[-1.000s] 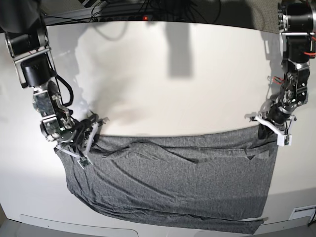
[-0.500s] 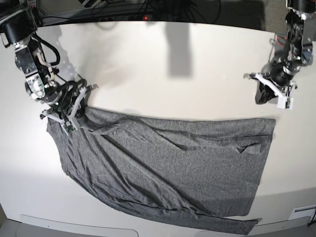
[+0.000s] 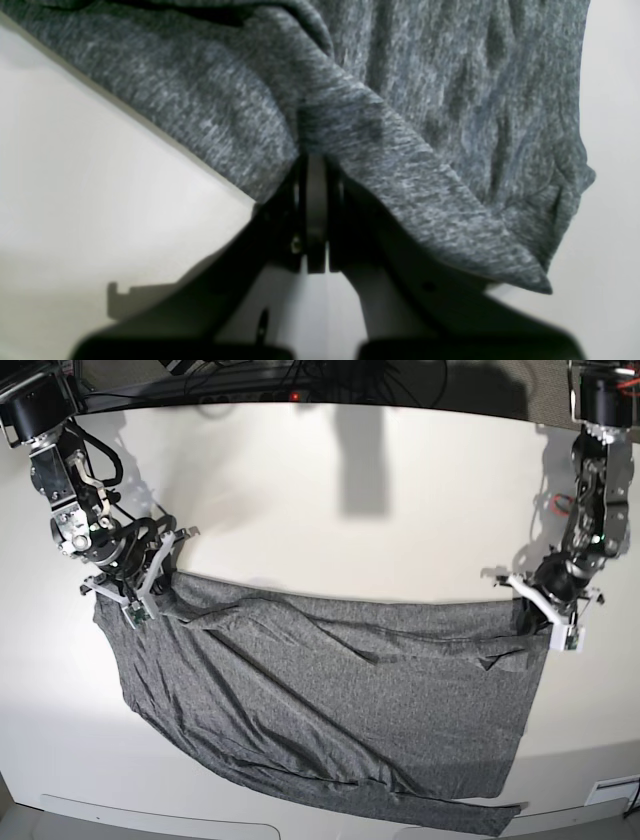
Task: Fold the T-shirt properly
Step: 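Adjust both grippers' hold on the shirt edge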
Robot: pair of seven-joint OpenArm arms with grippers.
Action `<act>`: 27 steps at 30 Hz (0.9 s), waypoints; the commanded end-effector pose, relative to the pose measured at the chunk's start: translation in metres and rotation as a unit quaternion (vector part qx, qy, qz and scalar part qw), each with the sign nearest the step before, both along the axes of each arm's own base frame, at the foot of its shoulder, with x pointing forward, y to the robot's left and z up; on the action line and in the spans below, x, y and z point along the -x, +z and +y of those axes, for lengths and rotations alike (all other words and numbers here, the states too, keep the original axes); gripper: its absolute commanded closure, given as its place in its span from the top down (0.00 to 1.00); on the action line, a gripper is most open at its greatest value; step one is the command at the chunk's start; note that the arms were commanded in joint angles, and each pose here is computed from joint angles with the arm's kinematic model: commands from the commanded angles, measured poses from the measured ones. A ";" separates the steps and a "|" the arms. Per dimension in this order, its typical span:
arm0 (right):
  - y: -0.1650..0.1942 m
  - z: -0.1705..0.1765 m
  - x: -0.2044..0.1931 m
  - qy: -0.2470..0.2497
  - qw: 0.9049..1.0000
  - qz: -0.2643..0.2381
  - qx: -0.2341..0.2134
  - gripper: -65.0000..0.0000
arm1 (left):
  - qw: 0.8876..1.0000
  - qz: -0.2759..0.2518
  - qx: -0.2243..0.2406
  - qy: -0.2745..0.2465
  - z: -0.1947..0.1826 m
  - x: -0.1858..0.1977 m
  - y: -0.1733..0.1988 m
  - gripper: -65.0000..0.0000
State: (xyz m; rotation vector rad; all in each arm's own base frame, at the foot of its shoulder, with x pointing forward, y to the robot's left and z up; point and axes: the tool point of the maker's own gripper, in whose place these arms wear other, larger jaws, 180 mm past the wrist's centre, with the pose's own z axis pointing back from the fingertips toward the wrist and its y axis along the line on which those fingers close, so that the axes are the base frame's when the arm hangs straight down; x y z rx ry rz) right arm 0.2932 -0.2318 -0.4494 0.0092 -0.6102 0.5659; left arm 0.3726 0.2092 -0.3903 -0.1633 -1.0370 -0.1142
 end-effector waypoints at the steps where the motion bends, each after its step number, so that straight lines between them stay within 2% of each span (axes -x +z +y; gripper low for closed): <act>1: -0.006 -0.013 0.010 0.000 0.999 0.031 0.026 0.00 | 0.999 -0.029 -0.003 0.013 0.013 -0.018 0.018 0.00; 7: -0.006 -0.013 0.010 0.000 0.999 0.031 0.026 0.00 | 0.999 -0.001 0.006 0.044 0.032 -0.043 0.004 0.00; 14: -0.006 -0.013 0.010 0.000 0.999 0.030 0.027 0.00 | 0.998 0.039 0.031 0.042 0.026 -0.037 -0.029 0.00; 19: -0.007 -0.014 0.011 -0.001 0.999 0.035 0.029 0.00 | 0.995 0.087 0.022 0.032 0.008 -0.017 -0.066 0.00; 22: -0.010 -0.017 0.016 -0.003 0.998 0.048 0.037 0.00 | 0.996 0.081 0.021 0.035 0.010 0.001 -0.077 0.00; 27: -0.005 -0.010 0.016 0.007 0.999 0.042 0.033 0.00 | 0.994 0.108 0.007 0.026 0.013 0.048 -0.098 0.00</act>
